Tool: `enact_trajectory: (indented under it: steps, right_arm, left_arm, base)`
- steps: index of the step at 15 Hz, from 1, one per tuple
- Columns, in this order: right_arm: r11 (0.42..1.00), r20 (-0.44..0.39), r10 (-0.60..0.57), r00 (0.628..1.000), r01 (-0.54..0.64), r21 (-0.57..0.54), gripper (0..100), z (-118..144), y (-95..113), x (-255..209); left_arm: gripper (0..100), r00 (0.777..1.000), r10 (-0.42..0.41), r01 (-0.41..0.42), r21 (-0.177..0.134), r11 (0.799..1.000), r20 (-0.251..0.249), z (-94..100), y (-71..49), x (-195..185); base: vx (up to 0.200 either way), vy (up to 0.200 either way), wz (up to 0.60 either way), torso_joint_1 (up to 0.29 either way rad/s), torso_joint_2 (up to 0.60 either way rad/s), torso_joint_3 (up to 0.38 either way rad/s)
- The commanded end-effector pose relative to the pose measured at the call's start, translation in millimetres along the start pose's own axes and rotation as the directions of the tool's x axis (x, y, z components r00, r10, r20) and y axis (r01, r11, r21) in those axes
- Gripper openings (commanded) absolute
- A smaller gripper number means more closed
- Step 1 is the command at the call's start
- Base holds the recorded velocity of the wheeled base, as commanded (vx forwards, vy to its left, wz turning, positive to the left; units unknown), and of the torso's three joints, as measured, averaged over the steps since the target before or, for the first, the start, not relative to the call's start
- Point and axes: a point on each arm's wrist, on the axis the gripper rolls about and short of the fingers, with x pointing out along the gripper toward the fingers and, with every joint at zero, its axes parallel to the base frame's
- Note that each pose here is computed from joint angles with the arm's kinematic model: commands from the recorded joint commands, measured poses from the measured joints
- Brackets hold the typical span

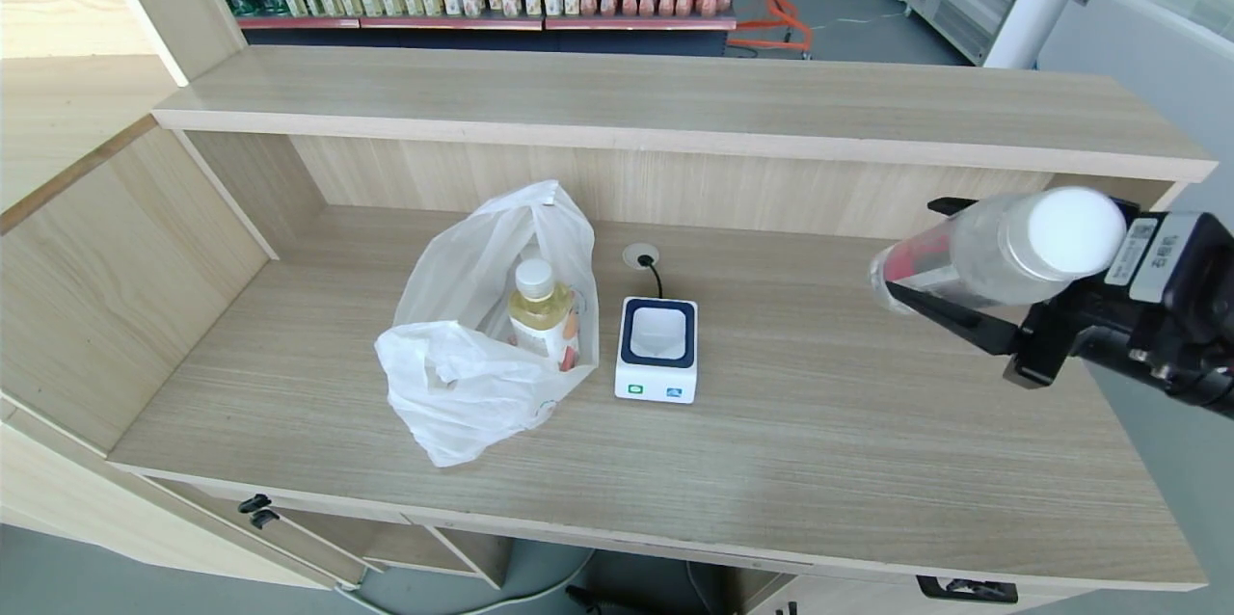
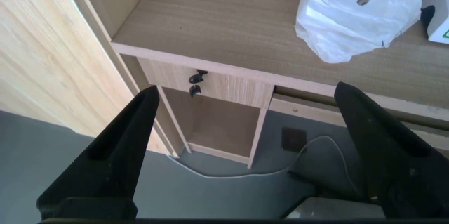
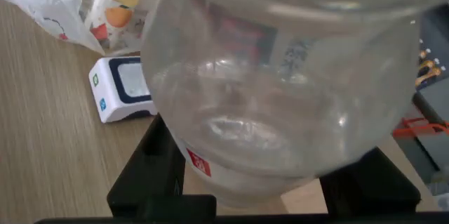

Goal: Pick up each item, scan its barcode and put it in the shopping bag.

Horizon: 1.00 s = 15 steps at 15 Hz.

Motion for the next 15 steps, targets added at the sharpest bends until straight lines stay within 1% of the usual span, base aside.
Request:
enact_trajectory:
  steps: [1, 2, 3, 7, 10, 13, 15]
  right_arm:
    - [0.997, -0.095, -0.021, 0.995, 0.014, -0.072, 0, -18.6, 4.8, -3.5]
    - [0.994, -0.109, -0.033, 0.993, 0.022, -0.108, 0, -19.5, 3.9, -3.0]
    - [0.982, -0.132, -0.042, 0.99, 0.016, -0.189, 0, -22.3, 4.1, -4.7]
    - [0.959, -0.144, -0.054, 0.988, 0.011, -0.283, 0, -26.4, 1.2, -4.4]
    - [0.956, -0.149, -0.067, 0.987, 0.021, -0.293, 0, -27.1, -2.3, -4.4]
    - [0.956, -0.146, -0.062, 0.987, 0.017, -0.293, 0, -26.5, -1.1, -3.7]
    - [0.961, -0.155, -0.044, 0.987, -0.001, -0.277, 0, -32.1, 2.1, 0.0]
  left_arm:
    - [100, 1.0, -0.001, 0.001, 0.0, 1.0, 0.0, 0.0, 0.0, 0.0]
    - [100, 1.0, 0.0, 0.0, 0.0, 1.0, 0.0, 0.0, 0.0, 0.0]
    - [100, 1.0, 0.0, 0.0, 0.0, 1.0, 0.0, 0.0, 0.0, 0.0]
    - [100, 1.0, 0.0, 0.0, 0.0, 1.0, 0.0, 0.0, 0.0, 0.0]
    - [100, 1.0, -0.001, 0.001, 0.0, 1.0, 0.0, 0.0, 0.0, 0.0]
    - [100, 1.0, -0.001, 0.001, 0.012, 1.0, 0.0, 0.0, 0.0, 0.0]
    - [100, 1.0, -0.001, 0.001, 0.011, 1.0, -0.001, -0.2, 0.0, 0.0]
  base:
    - [0.0, 0.0, 0.0, 0.0, 0.0, 0.0]
    - [0.0, 0.0, 0.0, 0.0, 0.0, 0.0]
    - [0.0, 0.0, 0.0, 0.0, 0.0, 0.0]
    - [0.0, 0.0, 0.0, 0.0, 0.0, 0.0]
    - [0.0, 0.0, 0.0, 0.0, 0.0, 0.0]
    - [0.0, 0.0, 0.0, 0.0, 0.0, 0.0]
    - [0.0, 0.2, 0.0, -0.005, 0.0, 0.002]
